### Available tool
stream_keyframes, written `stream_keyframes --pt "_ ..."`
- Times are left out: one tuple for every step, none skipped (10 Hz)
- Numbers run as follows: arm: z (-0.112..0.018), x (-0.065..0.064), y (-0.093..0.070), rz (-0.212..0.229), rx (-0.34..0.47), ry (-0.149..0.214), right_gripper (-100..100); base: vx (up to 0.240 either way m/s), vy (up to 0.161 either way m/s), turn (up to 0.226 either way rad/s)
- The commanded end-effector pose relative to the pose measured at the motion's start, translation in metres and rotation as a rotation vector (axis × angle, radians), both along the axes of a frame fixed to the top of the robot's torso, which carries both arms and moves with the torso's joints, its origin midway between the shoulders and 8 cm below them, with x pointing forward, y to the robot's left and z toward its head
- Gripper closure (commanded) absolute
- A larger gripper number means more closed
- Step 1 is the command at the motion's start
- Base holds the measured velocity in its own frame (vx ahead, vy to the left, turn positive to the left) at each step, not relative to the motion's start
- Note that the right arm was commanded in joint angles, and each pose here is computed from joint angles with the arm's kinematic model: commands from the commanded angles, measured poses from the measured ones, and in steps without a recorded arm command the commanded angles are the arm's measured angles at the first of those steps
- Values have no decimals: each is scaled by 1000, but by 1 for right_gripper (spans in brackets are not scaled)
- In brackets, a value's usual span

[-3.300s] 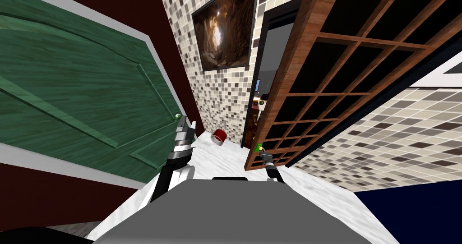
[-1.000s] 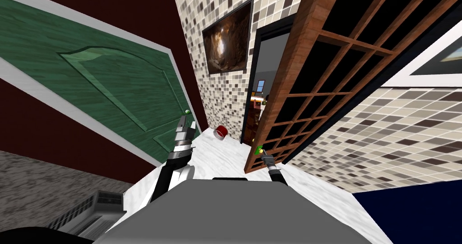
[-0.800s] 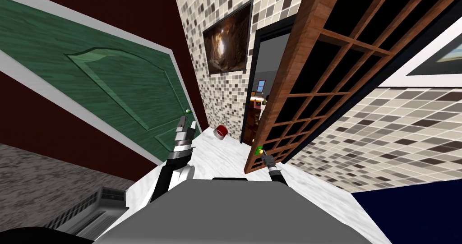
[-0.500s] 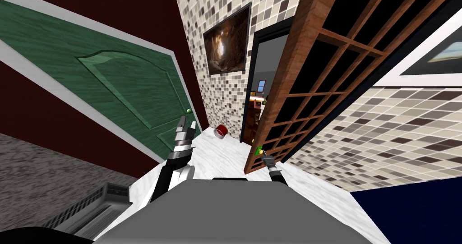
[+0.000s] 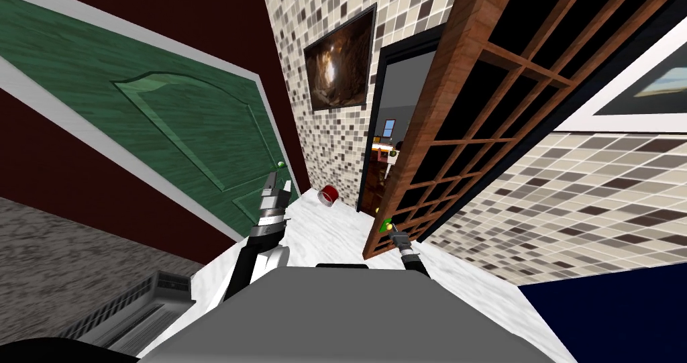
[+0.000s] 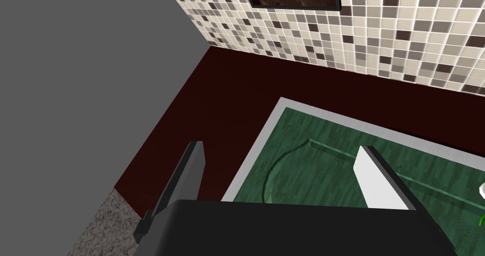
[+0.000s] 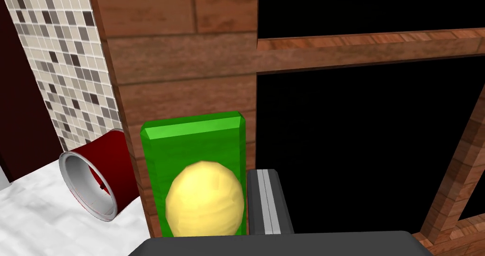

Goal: Pull the door open

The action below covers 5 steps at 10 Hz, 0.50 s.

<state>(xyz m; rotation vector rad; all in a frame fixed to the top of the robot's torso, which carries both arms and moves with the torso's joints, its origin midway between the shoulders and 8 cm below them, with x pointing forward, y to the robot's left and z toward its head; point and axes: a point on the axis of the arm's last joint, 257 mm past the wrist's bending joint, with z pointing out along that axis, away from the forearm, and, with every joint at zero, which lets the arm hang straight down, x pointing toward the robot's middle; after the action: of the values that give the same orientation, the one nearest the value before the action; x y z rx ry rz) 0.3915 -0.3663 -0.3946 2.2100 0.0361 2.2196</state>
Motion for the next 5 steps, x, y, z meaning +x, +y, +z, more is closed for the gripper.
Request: stream_keyframes --pt "1 1 8 12 8 -6 100 0 0 0" --pt "1 1 8 12 8 -6 100 0 0 0" --pt "1 1 8 12 8 -6 100 0 0 0" --pt "-1 -5 5 24 4 -1 -100 -102 -21 154" --pt "-1 -8 7 40 6 -1 -100 -171 -72 150"
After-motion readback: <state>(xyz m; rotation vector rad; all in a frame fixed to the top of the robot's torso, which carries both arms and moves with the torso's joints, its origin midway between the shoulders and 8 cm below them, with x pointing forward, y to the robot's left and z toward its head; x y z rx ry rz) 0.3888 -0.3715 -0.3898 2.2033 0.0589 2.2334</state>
